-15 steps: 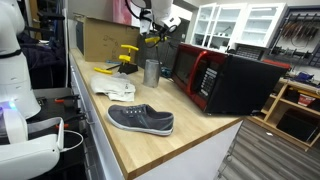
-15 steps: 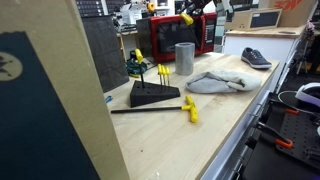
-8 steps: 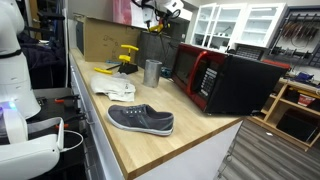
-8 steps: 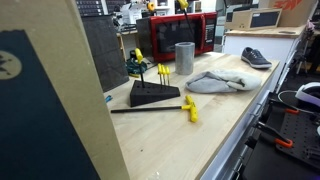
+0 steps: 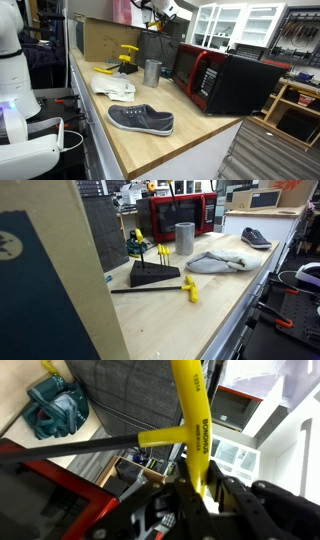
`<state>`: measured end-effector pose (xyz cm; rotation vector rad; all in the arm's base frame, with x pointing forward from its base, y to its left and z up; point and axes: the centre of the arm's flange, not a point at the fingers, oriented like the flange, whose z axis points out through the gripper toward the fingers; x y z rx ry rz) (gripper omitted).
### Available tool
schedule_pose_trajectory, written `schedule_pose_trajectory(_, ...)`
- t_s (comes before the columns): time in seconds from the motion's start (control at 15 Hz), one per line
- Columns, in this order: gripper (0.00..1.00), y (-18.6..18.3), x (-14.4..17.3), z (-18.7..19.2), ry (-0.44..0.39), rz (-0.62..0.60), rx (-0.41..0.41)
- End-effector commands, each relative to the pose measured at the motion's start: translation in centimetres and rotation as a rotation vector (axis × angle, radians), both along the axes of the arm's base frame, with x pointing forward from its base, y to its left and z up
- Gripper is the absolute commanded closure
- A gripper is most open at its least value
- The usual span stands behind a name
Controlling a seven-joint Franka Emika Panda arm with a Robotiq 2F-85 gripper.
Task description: Pick up the yellow object on the towel, put it inside the metal tin and then put it on the black platform
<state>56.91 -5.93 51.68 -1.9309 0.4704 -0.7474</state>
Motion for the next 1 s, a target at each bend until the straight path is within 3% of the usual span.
schedule_pose_trajectory(0.0,0.94,0.2,0.1,-0.8,0.013,0.008,0.083)
schedule_pose_trajectory(0.73,0.94,0.1,0.0,-4.8,0.135,0.065,0.198)
schedule_pose_trajectory(0.93,0.94,-0.7,-0.7,-4.2,0.148,0.067,0.194)
